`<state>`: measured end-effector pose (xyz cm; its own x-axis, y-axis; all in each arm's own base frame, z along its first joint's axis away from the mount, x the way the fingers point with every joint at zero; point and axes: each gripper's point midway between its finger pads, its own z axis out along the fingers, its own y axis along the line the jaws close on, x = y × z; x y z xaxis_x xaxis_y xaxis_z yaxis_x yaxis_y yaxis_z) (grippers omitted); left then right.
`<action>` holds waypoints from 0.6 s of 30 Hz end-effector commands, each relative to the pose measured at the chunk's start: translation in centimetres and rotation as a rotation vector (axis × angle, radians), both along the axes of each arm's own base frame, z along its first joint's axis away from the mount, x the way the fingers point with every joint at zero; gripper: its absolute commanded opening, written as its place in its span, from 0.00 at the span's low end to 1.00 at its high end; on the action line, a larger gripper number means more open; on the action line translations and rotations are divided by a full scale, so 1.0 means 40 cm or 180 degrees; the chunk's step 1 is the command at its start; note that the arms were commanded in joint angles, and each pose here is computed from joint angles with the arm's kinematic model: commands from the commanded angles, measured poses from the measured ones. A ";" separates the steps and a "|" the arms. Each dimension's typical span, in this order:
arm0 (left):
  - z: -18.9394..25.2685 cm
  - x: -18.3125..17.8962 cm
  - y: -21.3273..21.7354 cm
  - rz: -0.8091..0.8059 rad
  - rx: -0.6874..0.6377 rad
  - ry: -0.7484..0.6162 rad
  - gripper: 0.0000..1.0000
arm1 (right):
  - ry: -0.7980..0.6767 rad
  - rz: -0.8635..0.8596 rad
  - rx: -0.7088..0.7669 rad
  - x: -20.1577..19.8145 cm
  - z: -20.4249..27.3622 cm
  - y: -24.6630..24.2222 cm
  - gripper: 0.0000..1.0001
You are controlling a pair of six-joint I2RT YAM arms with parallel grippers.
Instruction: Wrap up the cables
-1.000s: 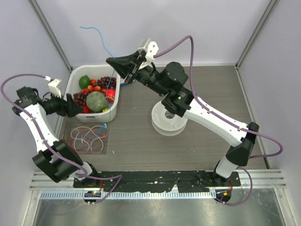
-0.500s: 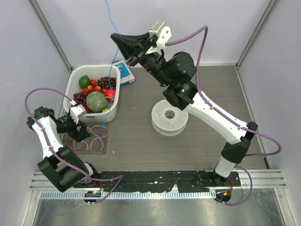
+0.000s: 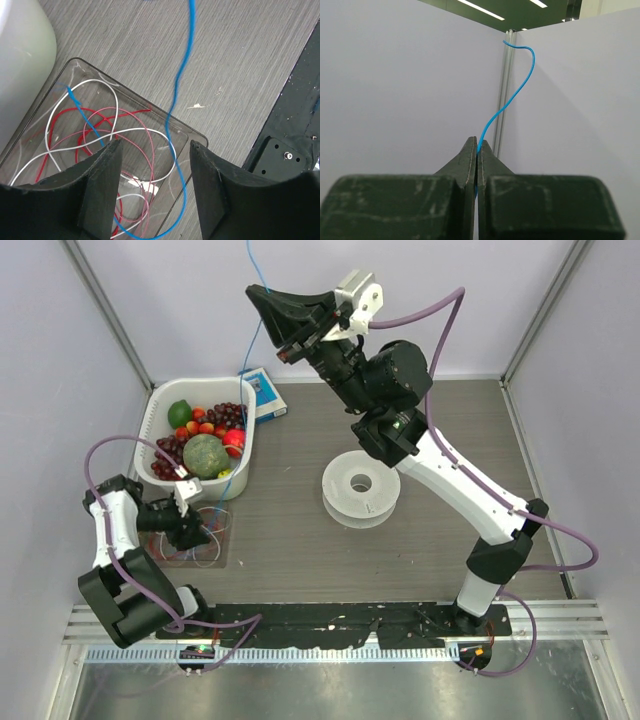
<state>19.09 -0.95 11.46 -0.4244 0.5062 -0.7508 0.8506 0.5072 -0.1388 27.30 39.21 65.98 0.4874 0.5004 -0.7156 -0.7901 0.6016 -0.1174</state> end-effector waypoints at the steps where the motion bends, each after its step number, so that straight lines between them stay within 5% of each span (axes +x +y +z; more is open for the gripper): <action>1: 0.026 -0.081 -0.069 -0.0001 -0.0409 0.0456 0.59 | -0.0218 -0.0169 0.0310 -0.021 0.094 -0.071 0.01; 12: -0.024 -0.111 -0.060 -0.0129 -0.0172 0.0623 0.61 | -0.0266 -0.0258 0.0373 -0.014 0.119 -0.096 0.01; 15: -0.026 -0.107 -0.058 -0.0096 -0.0153 0.0630 0.45 | -0.0258 -0.0273 0.0367 -0.011 0.114 -0.097 0.01; 18: 0.013 -0.083 -0.052 -0.0015 -0.0165 0.0561 0.17 | -0.0257 -0.0305 0.0362 -0.010 0.113 -0.102 0.01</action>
